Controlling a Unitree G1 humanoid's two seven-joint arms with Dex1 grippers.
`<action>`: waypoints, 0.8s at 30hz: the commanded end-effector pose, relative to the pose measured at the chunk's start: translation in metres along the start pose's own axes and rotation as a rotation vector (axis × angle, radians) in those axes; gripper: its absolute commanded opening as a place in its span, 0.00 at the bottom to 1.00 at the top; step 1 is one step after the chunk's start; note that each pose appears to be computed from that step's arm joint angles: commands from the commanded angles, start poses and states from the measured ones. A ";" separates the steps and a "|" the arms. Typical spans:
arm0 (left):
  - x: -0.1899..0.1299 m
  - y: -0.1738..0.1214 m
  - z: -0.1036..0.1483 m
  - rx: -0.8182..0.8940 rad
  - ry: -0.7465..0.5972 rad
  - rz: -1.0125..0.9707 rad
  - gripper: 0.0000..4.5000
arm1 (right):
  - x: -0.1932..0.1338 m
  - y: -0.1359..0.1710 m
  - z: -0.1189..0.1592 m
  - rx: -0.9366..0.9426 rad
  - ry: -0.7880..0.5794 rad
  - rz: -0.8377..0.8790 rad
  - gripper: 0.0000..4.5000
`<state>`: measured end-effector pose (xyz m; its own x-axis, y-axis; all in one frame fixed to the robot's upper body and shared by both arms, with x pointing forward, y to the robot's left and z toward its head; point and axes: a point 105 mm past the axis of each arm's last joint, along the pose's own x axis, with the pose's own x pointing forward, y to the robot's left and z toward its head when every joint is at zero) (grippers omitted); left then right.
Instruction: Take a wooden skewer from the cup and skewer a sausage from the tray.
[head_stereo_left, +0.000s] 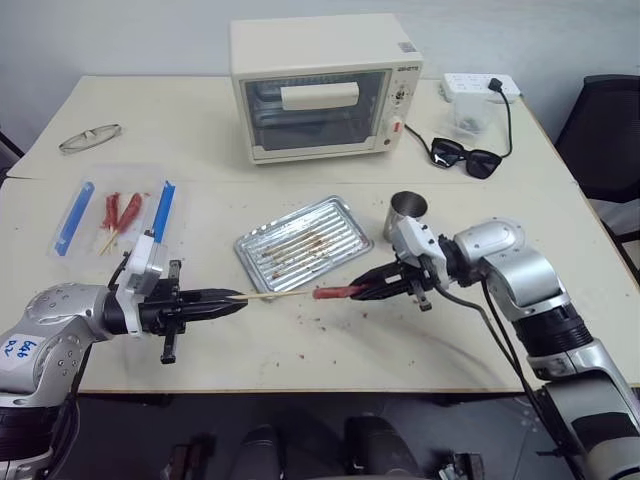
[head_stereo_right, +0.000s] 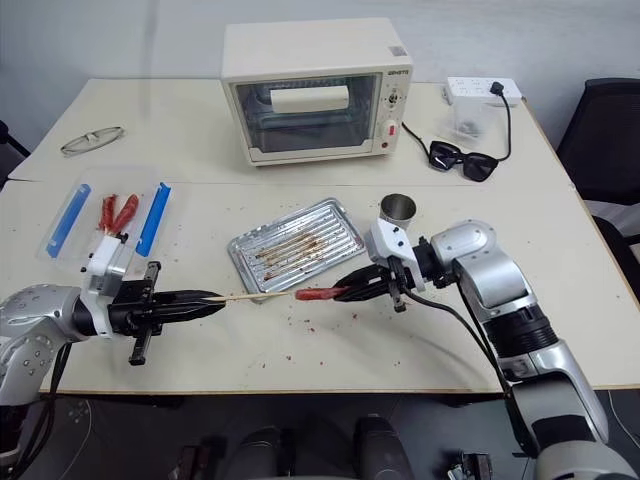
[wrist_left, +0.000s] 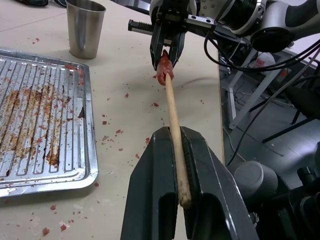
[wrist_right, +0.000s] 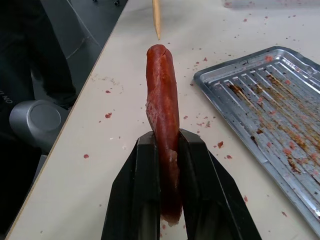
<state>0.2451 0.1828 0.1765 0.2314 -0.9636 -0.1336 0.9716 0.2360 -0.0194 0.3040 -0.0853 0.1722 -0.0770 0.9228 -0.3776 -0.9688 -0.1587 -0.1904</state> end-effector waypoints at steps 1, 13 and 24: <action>0.000 -0.003 0.004 0.033 0.005 -0.007 0.00 | -0.010 -0.004 0.011 -0.046 -0.011 -0.019 0.08; 0.006 0.000 0.003 0.045 -0.004 -0.010 0.00 | 0.000 0.001 0.016 -0.062 -0.016 0.012 0.08; 0.005 -0.001 0.005 0.041 -0.009 -0.010 0.00 | -0.002 0.001 0.010 -0.057 0.007 0.011 0.08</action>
<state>0.2474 0.1780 0.1723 0.2275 -0.9642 -0.1362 0.9726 0.2320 -0.0179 0.3037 -0.0841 0.1751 -0.0754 0.9214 -0.3812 -0.9646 -0.1642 -0.2062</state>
